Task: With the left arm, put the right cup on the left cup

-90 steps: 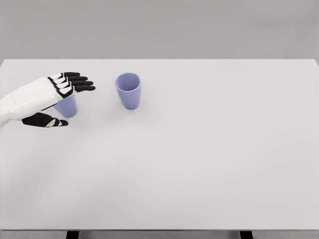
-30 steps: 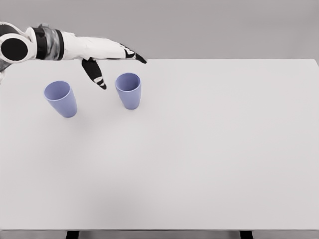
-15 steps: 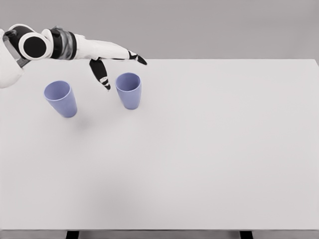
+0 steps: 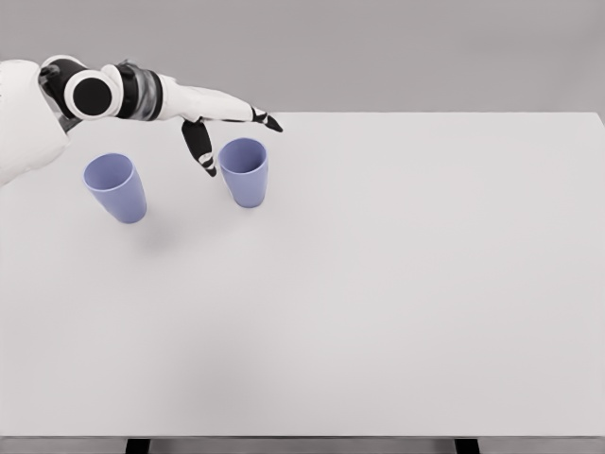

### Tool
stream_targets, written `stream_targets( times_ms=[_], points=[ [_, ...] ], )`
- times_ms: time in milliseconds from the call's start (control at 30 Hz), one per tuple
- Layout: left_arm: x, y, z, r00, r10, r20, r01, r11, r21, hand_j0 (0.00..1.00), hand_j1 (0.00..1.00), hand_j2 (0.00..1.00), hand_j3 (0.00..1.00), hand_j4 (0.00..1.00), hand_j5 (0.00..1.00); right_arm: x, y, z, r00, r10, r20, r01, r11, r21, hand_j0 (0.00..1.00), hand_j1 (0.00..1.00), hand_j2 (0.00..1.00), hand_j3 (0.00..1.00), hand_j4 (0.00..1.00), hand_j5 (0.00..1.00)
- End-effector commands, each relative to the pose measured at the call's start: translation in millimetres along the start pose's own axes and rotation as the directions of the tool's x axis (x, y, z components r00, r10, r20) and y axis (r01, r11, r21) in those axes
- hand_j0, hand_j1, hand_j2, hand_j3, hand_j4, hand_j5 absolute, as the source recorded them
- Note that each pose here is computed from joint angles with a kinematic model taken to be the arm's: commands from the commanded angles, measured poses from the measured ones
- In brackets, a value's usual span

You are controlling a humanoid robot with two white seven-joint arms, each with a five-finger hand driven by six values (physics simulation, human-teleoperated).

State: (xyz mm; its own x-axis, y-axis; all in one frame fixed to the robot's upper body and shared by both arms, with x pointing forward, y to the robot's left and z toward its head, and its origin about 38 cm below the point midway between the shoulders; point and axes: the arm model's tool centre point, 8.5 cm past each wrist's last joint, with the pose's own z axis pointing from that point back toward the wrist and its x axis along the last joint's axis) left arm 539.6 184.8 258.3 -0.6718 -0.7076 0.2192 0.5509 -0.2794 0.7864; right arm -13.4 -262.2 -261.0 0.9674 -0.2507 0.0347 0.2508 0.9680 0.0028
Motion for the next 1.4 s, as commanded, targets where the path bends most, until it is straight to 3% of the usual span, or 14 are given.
stream_targets(
  times_ms=[0, 867, 1367],
  points=[
    [0, -1.2, -2, 1.000, 0.003, -0.004, -0.003, 1.000, -0.005, 1.00, 1.00, 1.00, 1.00, 1.00, 1.00, 0.9, 0.3, 0, 1.000, 0.001, 0.001, -0.001, 1.000, 0.001, 1.00, 1.00, 1.00, 1.00, 1.00, 1.00],
    [-14, -13.8, -26, 0.997, 0.070, -0.044, -0.071, 0.997, -0.023, 1.00, 1.00, 1.00, 1.00, 1.00, 1.00, 0.0, 0.0, 0, 1.000, 0.000, 0.000, 0.000, 1.000, 0.000, 1.00, 1.00, 1.00, 1.00, 1.00, 1.00],
    [-6, -13.6, -32, 0.997, 0.065, -0.028, -0.066, 0.997, -0.029, 1.00, 1.00, 1.00, 1.00, 1.00, 1.00, 1.1, 0.3, 0, 1.000, 0.000, 0.003, 0.000, 1.000, 0.001, 1.00, 1.00, 1.00, 1.00, 1.00, 1.00]
  ],
)
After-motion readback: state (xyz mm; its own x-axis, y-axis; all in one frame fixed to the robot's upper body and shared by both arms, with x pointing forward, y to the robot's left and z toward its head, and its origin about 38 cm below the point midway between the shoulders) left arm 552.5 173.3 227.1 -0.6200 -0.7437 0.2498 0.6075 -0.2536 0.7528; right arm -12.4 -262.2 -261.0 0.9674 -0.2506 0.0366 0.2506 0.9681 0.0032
